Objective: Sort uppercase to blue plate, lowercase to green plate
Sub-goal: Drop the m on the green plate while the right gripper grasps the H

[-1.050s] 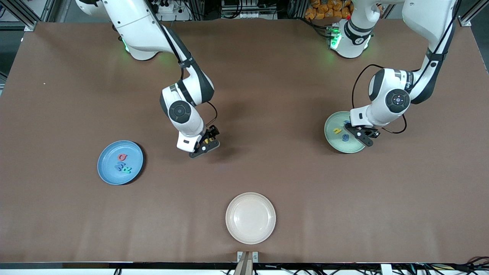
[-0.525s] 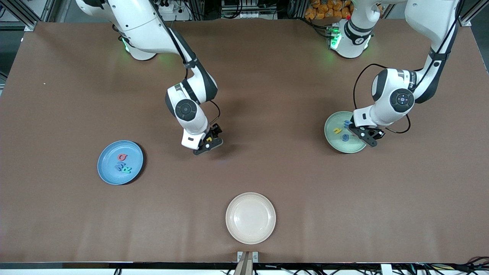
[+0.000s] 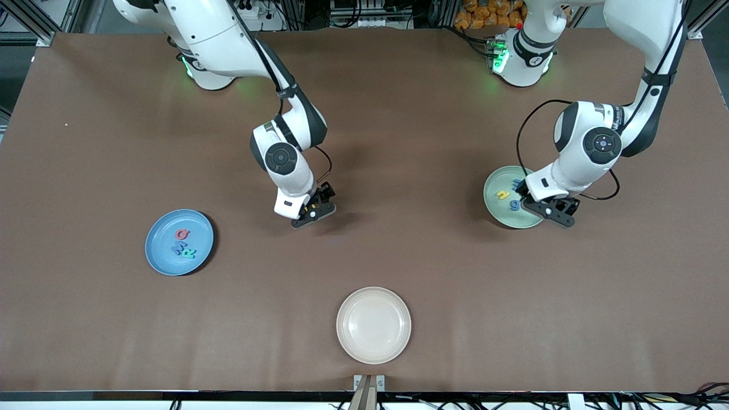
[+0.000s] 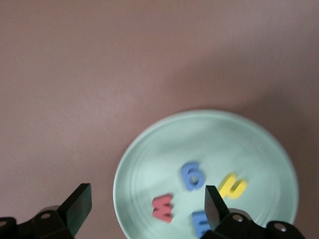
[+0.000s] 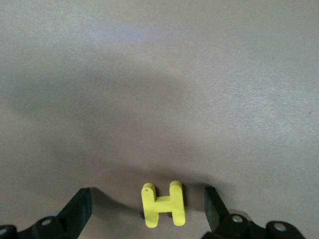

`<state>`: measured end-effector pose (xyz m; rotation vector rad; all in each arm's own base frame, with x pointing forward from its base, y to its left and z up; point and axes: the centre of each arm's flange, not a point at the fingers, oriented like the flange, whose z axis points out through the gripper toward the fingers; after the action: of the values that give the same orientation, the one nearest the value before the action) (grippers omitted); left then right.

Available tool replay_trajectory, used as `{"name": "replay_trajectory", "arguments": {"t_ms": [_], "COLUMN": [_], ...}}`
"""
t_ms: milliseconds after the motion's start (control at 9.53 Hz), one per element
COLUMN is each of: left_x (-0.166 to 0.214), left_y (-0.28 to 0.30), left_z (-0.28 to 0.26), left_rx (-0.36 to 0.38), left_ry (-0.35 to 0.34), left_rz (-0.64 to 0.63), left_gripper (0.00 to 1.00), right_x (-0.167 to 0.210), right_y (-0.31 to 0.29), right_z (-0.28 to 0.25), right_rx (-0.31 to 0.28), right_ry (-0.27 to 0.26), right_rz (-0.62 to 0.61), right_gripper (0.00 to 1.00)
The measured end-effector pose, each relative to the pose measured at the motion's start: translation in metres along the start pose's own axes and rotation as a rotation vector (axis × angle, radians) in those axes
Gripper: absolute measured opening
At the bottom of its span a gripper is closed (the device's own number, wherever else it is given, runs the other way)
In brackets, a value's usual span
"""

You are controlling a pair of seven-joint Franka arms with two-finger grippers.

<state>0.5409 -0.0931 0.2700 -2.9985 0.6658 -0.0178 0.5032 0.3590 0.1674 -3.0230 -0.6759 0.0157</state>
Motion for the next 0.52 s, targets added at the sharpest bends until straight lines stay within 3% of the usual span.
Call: {"name": "replay_trajectory", "arguments": {"t_ms": [210,525], "left_x": [0.034,0.061], "left_y": [0.0,-0.007], "left_z": [-0.058,-0.14], "left_rx": [0.009,0.012], "left_ry": [-0.032,-0.009], "left_rz": [-0.155,-0.338], "left_gripper": [1.0,1.0], "right_x": [0.0,0.002], "right_y": [0.0,0.005], "right_z": [-0.001,-0.013], "right_rx": [-0.001,-0.02], "right_ry": [0.008,0.028], "right_rz": [-0.002,-0.019], "right_gripper": [1.0,1.0]}}
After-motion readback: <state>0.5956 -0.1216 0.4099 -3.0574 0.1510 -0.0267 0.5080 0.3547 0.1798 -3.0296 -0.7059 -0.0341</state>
